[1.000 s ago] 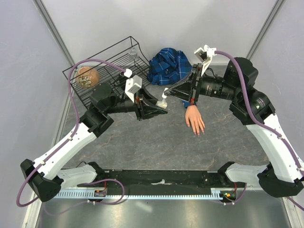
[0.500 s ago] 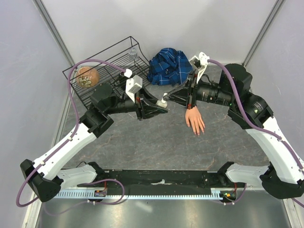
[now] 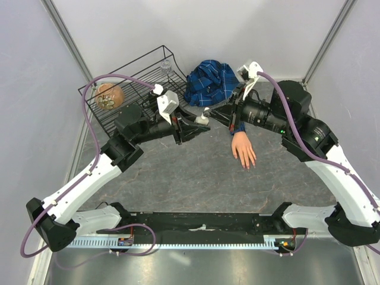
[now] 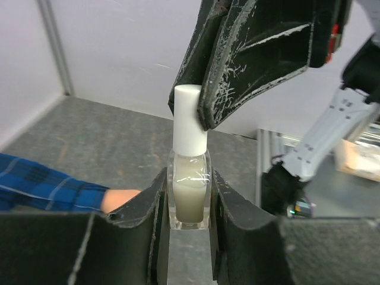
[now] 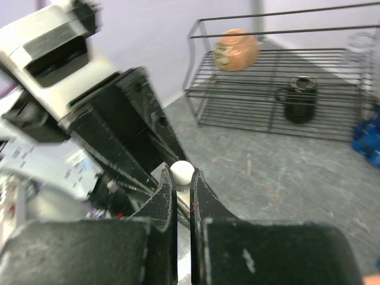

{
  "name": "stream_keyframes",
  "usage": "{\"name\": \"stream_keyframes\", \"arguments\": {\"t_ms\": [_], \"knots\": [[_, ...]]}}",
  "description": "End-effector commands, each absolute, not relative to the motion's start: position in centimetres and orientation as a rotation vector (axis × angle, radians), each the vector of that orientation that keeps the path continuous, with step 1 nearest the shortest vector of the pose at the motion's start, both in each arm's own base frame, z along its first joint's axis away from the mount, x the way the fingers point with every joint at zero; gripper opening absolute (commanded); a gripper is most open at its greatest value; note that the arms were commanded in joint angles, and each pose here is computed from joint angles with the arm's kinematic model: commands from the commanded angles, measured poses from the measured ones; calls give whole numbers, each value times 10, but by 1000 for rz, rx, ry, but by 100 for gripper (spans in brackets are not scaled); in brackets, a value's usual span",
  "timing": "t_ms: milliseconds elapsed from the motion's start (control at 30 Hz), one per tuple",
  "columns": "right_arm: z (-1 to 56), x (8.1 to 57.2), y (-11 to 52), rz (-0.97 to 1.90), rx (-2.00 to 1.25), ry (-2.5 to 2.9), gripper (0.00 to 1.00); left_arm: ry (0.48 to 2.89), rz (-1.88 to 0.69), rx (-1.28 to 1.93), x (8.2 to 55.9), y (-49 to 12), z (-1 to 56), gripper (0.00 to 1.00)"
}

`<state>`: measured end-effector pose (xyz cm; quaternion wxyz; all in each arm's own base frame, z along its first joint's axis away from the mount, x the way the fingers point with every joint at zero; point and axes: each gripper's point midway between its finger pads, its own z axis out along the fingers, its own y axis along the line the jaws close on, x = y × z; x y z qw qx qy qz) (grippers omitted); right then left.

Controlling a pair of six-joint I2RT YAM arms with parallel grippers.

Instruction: Paint the nails

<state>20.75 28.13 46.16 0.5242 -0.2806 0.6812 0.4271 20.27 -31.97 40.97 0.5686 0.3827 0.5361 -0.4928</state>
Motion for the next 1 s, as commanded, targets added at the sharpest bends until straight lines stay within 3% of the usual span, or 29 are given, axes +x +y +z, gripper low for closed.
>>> {"name": "stream_keyframes", "arguments": {"t_ms": [0,167,533,967], "knots": [[430,213,286,924,-565,1827,0,1028,-866,741,258,-311,472,2],[410,230,282,742,-414,1957,0,921,-790,703,278,-323,495,2],[430,256,272,534,-136,1966,0,858,-794,599,292,-350,514,2],[454,259,271,530,-185,1890,19,904,-897,572,270,-338,505,2]]}}
